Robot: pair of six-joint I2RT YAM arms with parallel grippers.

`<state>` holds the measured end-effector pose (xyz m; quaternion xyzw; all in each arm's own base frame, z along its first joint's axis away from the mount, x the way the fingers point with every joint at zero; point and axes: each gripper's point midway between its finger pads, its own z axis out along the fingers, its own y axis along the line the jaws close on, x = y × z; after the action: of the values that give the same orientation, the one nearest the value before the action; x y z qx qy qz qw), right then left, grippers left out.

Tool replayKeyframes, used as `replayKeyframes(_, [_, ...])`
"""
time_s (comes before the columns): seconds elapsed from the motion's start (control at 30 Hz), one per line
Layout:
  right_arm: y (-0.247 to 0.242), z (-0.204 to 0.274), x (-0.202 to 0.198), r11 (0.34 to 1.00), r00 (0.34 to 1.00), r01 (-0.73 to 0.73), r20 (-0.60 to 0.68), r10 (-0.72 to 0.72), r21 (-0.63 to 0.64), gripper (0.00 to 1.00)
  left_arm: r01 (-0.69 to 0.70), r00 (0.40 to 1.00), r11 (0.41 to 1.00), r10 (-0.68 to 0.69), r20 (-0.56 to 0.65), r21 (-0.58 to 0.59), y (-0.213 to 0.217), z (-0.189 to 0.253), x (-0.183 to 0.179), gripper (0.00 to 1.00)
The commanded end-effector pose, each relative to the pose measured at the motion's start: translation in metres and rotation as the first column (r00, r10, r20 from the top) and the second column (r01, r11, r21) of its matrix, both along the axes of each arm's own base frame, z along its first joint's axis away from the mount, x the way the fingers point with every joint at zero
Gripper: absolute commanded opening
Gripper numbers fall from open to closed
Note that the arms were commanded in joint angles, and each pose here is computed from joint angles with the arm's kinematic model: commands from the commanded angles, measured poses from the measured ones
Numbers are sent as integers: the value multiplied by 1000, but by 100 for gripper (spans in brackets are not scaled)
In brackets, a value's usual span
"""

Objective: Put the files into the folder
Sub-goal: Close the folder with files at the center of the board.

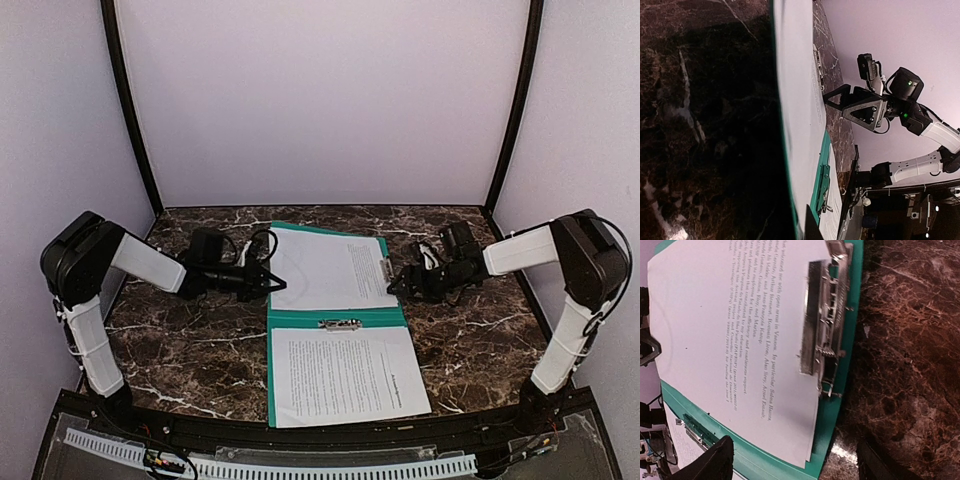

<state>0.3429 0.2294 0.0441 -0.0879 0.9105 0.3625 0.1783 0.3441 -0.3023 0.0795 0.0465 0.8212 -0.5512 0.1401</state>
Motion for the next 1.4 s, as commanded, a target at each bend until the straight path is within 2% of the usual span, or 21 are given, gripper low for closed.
replayKeyframes(0.0, [-17, 3, -13, 996, 999, 25, -37, -28, -81, 83, -137, 972, 985, 115, 203, 100, 25, 33, 6, 1])
replayKeyframes(0.03, [-17, 7, -13, 996, 999, 28, -28, -30, -82, 83, -196, 961, 969, 159, 225, 152, 36, 25, 8, 1])
replayKeyframes(0.13, [-20, 17, -12, 996, 999, 42, -6, -42, -84, 83, -332, 908, 922, 255, 333, 199, 64, 45, 7, 1])
replayKeyframes(0.17, [-21, 19, -12, 995, 999, 47, -1, -47, -83, 83, -389, 882, 892, 288, 374, 231, 76, 45, 10, 1])
replayKeyframes(0.23, [-21, 23, -11, 995, 998, 56, 8, -56, -83, 83, -481, 812, 848, 335, 478, 222, 95, 71, 7, 1])
replayKeyframes(0.27, [-22, 24, -11, 995, 998, 59, 9, -59, -82, 83, -499, 795, 829, 320, 515, 254, 103, 67, 3, 1])
replayKeyframes(0.3, [-22, 24, -11, 995, 998, 62, 10, -61, -82, 83, -557, 741, 794, 342, 578, 244, 111, 83, 2, 1])
replayKeyframes(0.33, [-22, 24, -11, 995, 998, 64, 10, -64, -82, 83, -553, 723, 789, 295, 625, 267, 109, 81, -6, 1])
replayKeyframes(0.37, [-22, 24, -11, 994, 998, 66, 8, -65, -83, 83, -609, 664, 749, 305, 683, 259, 119, 94, -6, 1])
replayKeyframes(0.4, [-22, 24, -11, 994, 998, 65, 7, -65, -84, 83, -630, 622, 723, 251, 742, 283, 117, 94, -13, 1])
replayKeyframes(0.47, [-22, 24, -10, 994, 998, 66, 5, -65, -86, 83, -652, 550, 701, 177, 816, 288, 112, 104, -26, 1])
replayKeyframes(0.6, [-23, 21, -10, 993, 998, 66, -1, -67, -96, 83, -663, 458, 676, 25, 888, 323, 95, 109, -45, 1])
replayKeyframes(0.8, [-26, 12, -14, 991, 997, 69, -17, -71, -117, 83, -645, 372, 611, -273, 887, 459, 62, 94, -66, 1])
replayKeyframes(1.03, [-35, 5, -19, 986, 995, 85, -29, -90, -142, 83, -615, 272, 546, -531, 803, 569, 8, 75, -102, 4])
replayKeyframes(1.17, [-41, 8, -17, 981, 994, 104, -21, -109, -161, 83, -563, 245, 517, -641, 728, 644, -18, 54, -124, 15])
replayKeyframes(1.37, [-60, 17, -12, 952, 987, 158, 18, -159, -261, 87, -488, 211, 470, -754, 622, 735, -42, 31, -159, 48])
